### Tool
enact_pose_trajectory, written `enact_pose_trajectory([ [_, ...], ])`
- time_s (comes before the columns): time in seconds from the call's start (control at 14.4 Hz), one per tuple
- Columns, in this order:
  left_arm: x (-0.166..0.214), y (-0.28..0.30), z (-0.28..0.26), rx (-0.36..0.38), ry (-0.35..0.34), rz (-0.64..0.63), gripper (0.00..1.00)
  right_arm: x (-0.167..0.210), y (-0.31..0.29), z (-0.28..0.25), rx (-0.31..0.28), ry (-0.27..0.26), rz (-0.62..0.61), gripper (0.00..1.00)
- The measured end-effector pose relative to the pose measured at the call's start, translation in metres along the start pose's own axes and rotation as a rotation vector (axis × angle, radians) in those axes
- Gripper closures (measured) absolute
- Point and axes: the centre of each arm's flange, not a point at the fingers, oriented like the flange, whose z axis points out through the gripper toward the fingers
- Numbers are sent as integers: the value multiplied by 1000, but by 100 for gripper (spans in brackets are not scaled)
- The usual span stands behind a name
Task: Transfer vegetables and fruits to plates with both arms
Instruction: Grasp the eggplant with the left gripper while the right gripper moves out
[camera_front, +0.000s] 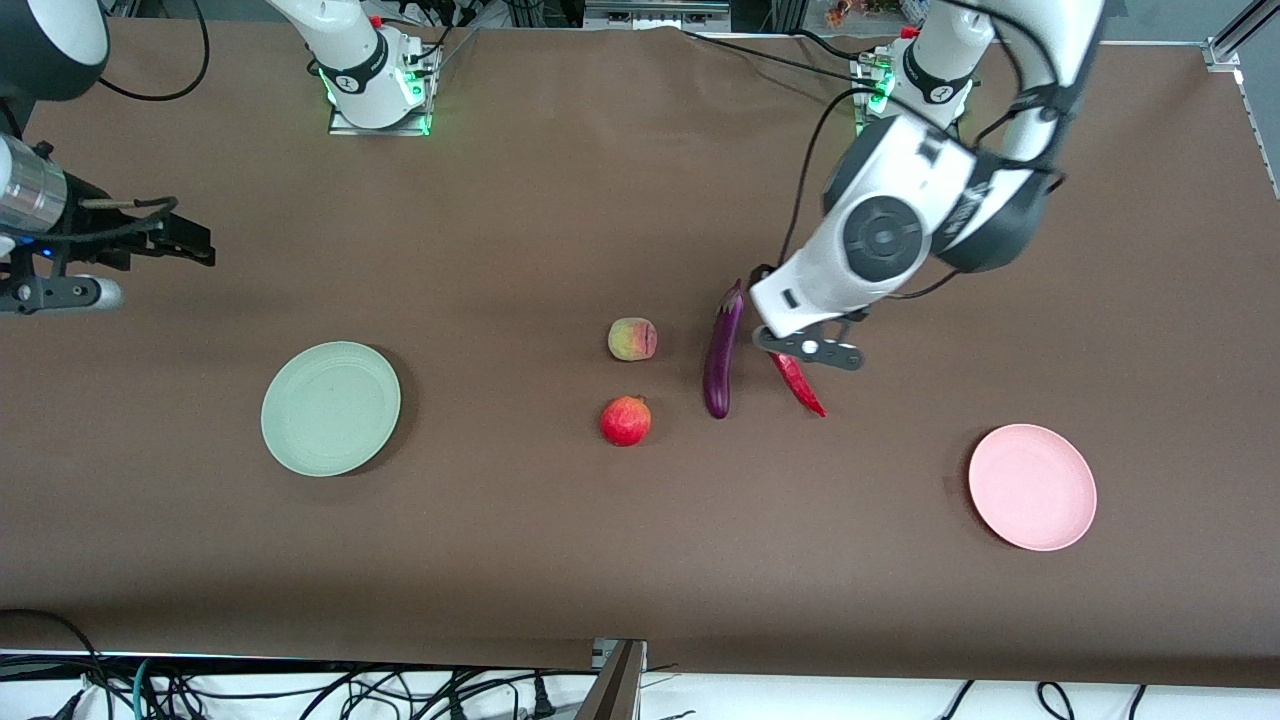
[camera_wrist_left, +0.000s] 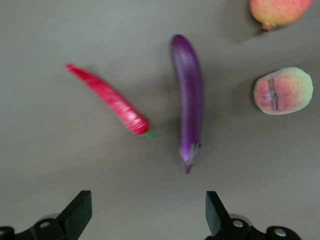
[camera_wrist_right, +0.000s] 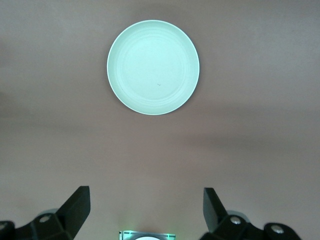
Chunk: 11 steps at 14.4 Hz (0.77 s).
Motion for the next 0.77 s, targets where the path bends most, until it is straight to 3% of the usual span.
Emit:
enact_pose_trajectory([
  [0.28, 18, 47, 63, 6, 38, 67, 0, 23, -3, 28, 1, -17, -8, 0],
  [0.42, 26, 60, 96, 46, 74, 110, 0, 32, -11, 41, 2, -24, -22, 0],
  [0.77, 36, 76, 174, 56, 132, 159, 0, 56, -49, 67, 4, 0, -51, 0],
])
